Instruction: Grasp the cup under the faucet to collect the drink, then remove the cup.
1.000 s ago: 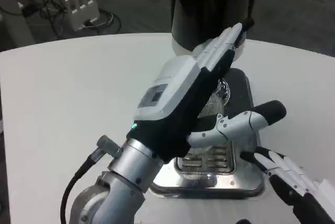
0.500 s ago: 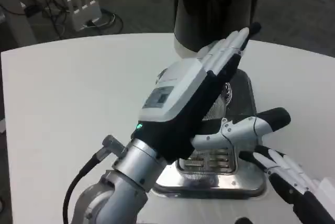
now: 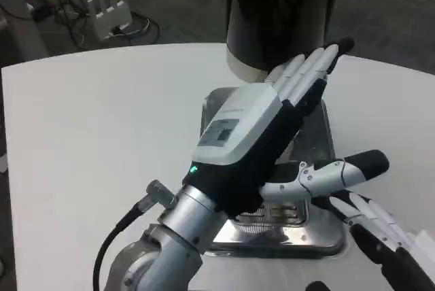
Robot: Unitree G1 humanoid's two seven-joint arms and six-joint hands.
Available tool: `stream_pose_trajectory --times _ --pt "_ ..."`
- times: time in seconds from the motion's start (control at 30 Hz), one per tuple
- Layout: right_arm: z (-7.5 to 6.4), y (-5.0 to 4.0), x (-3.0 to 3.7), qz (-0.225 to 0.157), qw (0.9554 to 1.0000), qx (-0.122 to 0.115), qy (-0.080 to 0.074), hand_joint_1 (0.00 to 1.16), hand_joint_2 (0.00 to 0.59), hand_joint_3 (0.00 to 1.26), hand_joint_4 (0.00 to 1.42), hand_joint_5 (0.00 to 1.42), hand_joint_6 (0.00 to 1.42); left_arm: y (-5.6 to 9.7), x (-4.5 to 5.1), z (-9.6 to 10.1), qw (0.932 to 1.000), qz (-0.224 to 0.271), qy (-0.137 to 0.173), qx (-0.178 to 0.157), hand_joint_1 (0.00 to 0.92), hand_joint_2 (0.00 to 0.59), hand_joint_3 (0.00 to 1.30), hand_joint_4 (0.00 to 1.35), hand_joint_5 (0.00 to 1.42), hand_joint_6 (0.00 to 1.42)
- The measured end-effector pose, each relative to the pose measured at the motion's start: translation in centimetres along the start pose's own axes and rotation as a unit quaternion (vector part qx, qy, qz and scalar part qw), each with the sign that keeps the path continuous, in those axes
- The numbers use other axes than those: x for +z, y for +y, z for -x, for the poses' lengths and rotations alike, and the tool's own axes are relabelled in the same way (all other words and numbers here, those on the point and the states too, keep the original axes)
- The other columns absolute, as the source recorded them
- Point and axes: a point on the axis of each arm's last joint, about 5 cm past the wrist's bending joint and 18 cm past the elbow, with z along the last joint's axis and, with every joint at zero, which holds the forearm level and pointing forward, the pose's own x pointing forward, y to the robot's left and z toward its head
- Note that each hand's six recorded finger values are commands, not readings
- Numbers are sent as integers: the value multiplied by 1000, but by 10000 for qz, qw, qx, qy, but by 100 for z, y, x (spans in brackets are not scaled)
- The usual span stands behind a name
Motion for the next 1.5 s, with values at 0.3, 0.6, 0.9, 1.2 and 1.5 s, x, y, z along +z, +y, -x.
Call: stream_pose_trajectory --times 0.3,0.6,0.9,1.2,1.5 --pt "-139 322 -303 -1240 9883 -601 655 702 296 133 128 93 64 23 -6 37 9999 20 50 123 0 138 0 0 0 0" --pt "-324 667 -431 -2350 9558 -1595 756 806 196 95 110 123 143 25 4 63 9999 34 64 135 0 138 0 0 0 0" --pt "-608 834 -385 -2679 9451 -1762 633 822 184 83 96 120 152 33 -2 60 9999 25 76 138 0 140 0 0 0 0" --pt "-884 910 -318 -2767 9419 -1797 626 825 183 83 94 119 167 58 -14 32 9999 1 66 96 0 140 0 0 0 0" --pt "-1005 973 -313 -2735 9412 -1845 731 833 175 91 108 141 185 66 -19 10 10000 -18 53 65 0 140 0 0 0 0"
